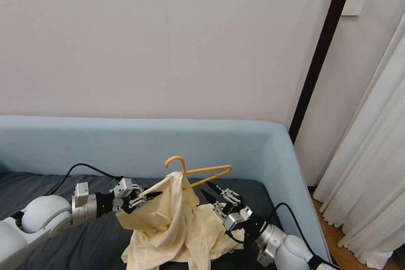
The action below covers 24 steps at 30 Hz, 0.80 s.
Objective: Pick up the clothes from the sofa and hang them on the clothes hanger.
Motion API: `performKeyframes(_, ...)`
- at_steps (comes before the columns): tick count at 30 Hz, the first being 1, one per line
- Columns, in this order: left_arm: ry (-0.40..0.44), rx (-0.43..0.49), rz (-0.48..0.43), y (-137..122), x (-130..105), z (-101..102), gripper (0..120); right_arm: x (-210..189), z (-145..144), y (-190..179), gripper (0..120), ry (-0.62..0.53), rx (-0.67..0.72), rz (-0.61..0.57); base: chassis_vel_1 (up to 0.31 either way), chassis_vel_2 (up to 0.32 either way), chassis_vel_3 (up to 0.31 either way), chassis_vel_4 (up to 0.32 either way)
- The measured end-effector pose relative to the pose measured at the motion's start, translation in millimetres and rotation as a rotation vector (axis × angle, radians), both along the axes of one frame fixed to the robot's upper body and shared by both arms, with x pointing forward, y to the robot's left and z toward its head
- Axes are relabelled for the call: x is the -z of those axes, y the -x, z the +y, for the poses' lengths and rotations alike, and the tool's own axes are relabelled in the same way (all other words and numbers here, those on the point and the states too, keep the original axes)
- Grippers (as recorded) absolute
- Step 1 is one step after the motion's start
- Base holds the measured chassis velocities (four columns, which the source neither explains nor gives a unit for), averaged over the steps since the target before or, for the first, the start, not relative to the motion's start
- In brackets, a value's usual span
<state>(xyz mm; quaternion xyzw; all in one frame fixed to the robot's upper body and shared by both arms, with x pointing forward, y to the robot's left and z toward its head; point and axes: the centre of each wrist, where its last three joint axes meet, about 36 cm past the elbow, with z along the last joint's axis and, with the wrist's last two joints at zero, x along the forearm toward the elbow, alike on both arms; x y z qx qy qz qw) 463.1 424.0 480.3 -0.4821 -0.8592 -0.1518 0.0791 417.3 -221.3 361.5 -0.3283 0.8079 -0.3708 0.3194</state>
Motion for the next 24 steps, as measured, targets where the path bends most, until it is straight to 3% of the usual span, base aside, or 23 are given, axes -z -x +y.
performKeyframes(6, 0.002, -0.008, -0.007, 2.1, 8.3, 7.7, 6, 11.2, -11.3, 20.7, 75, -0.042, 0.048, 0.096, 0.0, 0.0, 0.0, 0.0)
performKeyframes(10, 0.001, -0.004, -0.015, 2.1, 12.1, 10.5, 6, 42.1, -39.7, 32.7, 93, 0.049, 0.03, 0.222, 0.0, 0.0, 0.0, 0.0)
performKeyframes(20, -0.008, 0.055, -0.04, 4.0, 12.6, 10.1, 6, 77.3, -67.2, 35.5, 100, 0.145, -0.062, 0.502, 0.0, 0.0, 0.0, 0.0)
performKeyframes(24, -0.02, 0.057, -0.05, 3.2, 14.5, 17.6, 6, 83.4, -61.4, 40.7, 100, 0.103, -0.051, 0.589, 0.0, 0.0, 0.0, 0.0)
